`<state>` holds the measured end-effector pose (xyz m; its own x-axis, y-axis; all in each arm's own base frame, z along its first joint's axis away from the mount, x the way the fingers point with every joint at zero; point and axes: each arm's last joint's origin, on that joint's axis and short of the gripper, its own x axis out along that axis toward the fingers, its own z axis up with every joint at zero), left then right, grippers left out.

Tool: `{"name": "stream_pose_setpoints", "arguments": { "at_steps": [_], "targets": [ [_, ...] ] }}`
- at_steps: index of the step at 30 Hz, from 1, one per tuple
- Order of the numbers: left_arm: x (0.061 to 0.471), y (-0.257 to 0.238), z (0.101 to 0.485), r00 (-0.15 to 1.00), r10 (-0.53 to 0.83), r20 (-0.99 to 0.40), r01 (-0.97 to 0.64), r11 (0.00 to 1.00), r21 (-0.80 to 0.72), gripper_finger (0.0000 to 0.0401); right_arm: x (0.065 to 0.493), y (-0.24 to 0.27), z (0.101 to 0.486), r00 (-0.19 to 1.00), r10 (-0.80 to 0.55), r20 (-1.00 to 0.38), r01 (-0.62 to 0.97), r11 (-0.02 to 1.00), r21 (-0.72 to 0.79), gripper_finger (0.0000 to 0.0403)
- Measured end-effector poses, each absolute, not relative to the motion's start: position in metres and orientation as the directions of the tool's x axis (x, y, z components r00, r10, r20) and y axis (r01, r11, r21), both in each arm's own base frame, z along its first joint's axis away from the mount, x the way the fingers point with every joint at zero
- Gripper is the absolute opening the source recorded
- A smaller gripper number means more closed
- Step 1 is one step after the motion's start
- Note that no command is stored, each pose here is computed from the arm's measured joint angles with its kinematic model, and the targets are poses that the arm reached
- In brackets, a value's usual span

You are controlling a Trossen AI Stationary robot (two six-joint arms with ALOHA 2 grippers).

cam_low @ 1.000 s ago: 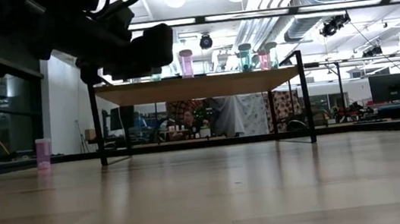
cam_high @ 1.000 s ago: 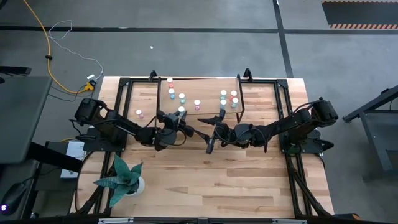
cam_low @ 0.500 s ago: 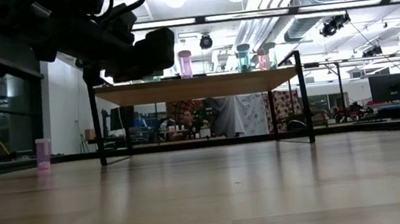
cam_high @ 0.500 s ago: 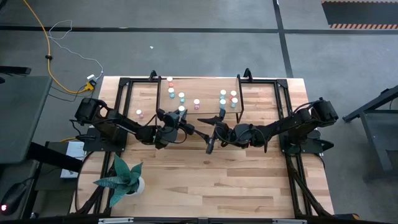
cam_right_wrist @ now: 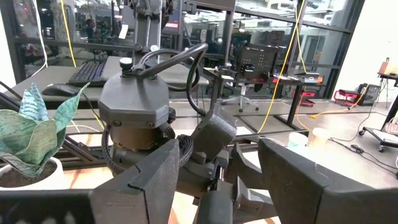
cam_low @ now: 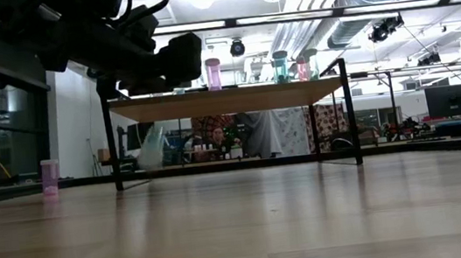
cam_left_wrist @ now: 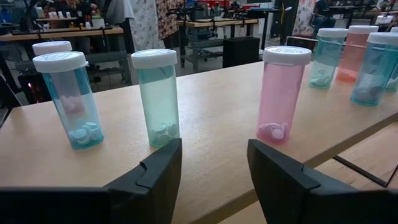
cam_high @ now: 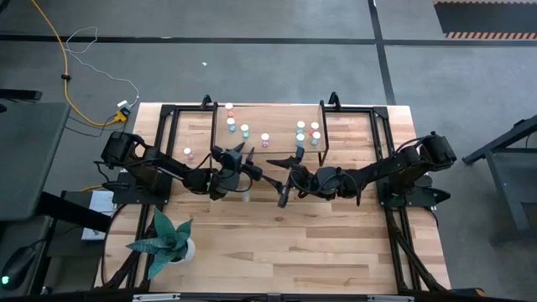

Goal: Pick and place medicine bottles onto shelf by color
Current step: Put the green pill bottle on the shelf

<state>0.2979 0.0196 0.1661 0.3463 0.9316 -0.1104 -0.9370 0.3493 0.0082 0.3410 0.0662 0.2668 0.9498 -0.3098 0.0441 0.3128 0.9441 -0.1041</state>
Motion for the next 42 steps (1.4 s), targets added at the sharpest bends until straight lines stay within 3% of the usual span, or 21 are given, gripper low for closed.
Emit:
{"name": "stream_pose_setpoints", "arguments": {
  "at_steps": [16,23,28,34,38,42],
  "targets": [
    [0.301,-0.007,0.176,0.437,0.897,-0.07,-0.896,0.441,0.055,0.0189,0.341,0.066,0.267,0.95,-0.31,0.044,0.313,0.944,-0.104,0.0211],
    [0.293,-0.042,0.197,0.61,0.79,-0.056,-0.764,0.606,0.224,0.0189,0.341,0.066,0.268,0.949,-0.31,0.059,0.314,0.944,-0.099,0.0211],
    [0.27,-0.069,0.225,0.761,0.644,-0.081,-0.603,0.747,0.279,0.0189,0.337,0.074,0.272,0.955,-0.288,0.066,0.293,0.951,-0.097,0.0211],
    [0.23,-0.075,0.242,0.867,0.425,-0.261,-0.38,0.902,0.206,0.0188,0.321,0.089,0.289,0.97,-0.234,0.07,0.242,0.958,-0.153,0.0211],
    [0.22,-0.067,0.244,0.898,0.208,-0.387,-0.183,0.978,0.102,0.0188,0.309,0.098,0.298,0.979,-0.197,0.058,0.204,0.962,-0.181,0.0211],
    [0.223,-0.059,0.236,0.843,-0.007,-0.538,0.014,1.0,0.009,0.0188,0.303,0.101,0.301,0.983,-0.181,0.042,0.186,0.963,-0.193,0.0211]
  ]
}}
